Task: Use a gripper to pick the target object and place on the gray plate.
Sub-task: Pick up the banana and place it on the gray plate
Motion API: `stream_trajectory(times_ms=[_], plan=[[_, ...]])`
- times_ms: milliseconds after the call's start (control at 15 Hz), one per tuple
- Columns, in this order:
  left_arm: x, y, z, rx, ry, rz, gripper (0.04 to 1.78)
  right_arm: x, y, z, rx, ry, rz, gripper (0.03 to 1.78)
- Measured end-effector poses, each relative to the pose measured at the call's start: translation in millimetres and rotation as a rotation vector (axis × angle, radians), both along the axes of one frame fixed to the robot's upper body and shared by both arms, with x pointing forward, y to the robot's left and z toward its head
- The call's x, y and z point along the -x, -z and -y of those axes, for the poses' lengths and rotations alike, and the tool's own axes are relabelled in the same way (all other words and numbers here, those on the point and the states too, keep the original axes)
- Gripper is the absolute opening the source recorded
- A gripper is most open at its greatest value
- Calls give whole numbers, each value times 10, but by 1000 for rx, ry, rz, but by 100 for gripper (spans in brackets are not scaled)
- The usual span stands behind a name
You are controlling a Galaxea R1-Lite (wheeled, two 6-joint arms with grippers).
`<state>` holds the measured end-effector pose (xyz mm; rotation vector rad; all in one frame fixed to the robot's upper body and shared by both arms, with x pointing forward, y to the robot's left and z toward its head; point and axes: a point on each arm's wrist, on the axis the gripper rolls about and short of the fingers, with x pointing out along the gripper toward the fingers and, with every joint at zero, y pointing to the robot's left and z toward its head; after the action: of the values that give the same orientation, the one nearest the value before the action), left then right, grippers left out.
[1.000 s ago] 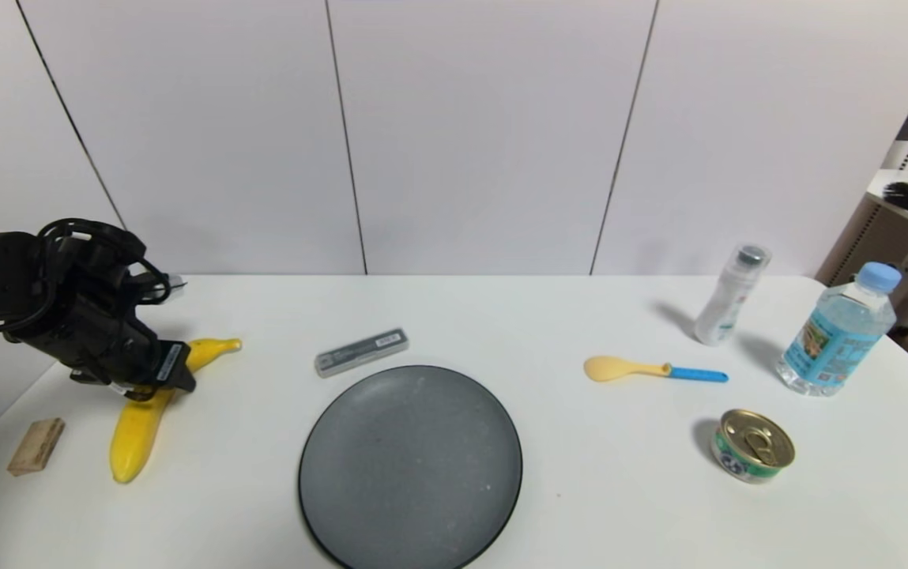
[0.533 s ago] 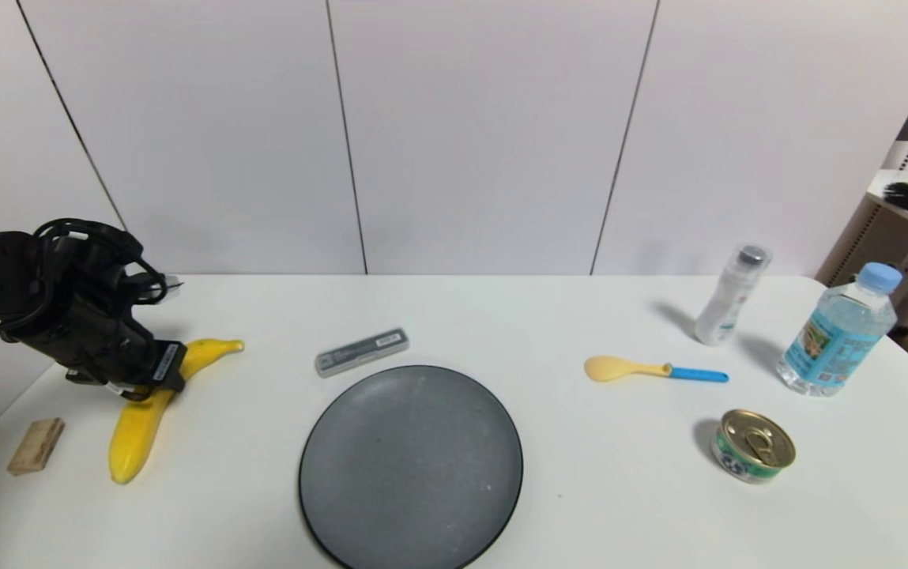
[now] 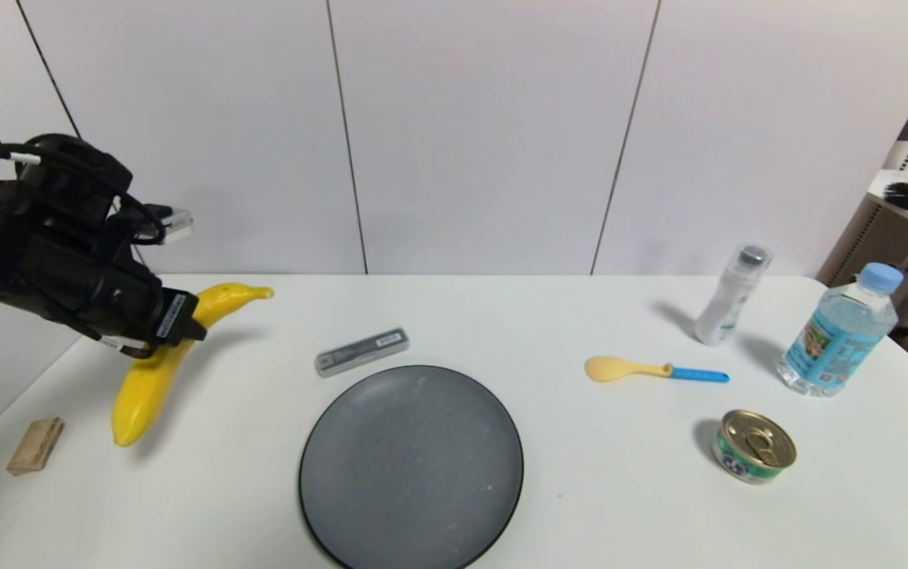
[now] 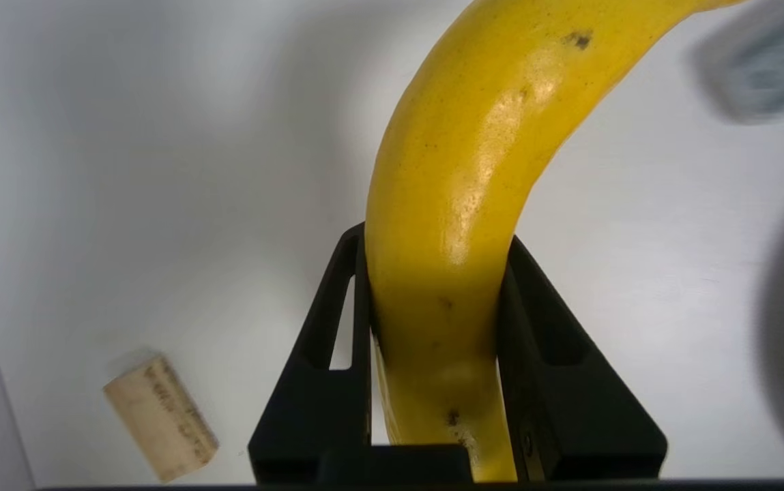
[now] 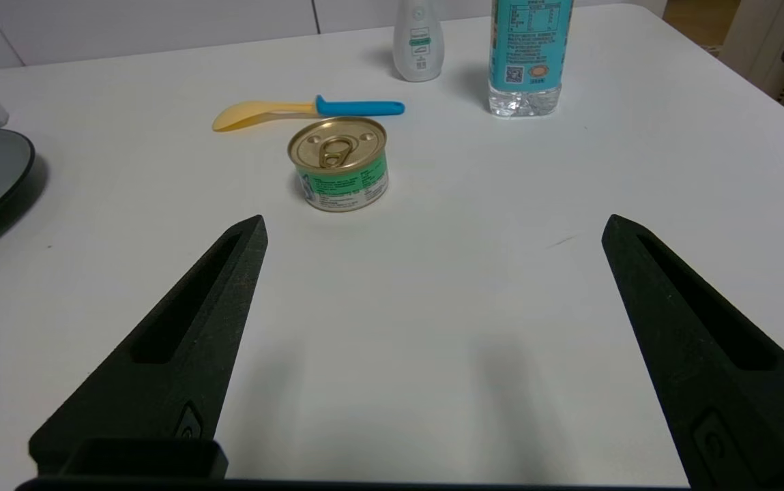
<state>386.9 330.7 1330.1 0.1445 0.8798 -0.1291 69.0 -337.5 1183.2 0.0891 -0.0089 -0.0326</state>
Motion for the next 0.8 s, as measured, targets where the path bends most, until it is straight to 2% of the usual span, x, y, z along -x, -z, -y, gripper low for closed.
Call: stream_trajectory(times_ms=[67, 267, 467, 600, 800], plan=[[54, -103, 131, 25, 63, 33, 54, 0, 0, 0, 0, 0, 0, 170], [238, -305, 621, 113, 337, 106, 54, 0, 1, 0, 0, 0, 0, 170], [411, -337, 1116, 138, 572, 120, 54, 0, 1, 0, 1, 0, 0, 170], [449, -255, 1421, 142, 680, 109, 54, 0, 1, 0, 0, 0, 0, 170], [400, -48, 1781, 137, 778, 84, 54, 0, 1, 0, 1, 0, 0, 170]])
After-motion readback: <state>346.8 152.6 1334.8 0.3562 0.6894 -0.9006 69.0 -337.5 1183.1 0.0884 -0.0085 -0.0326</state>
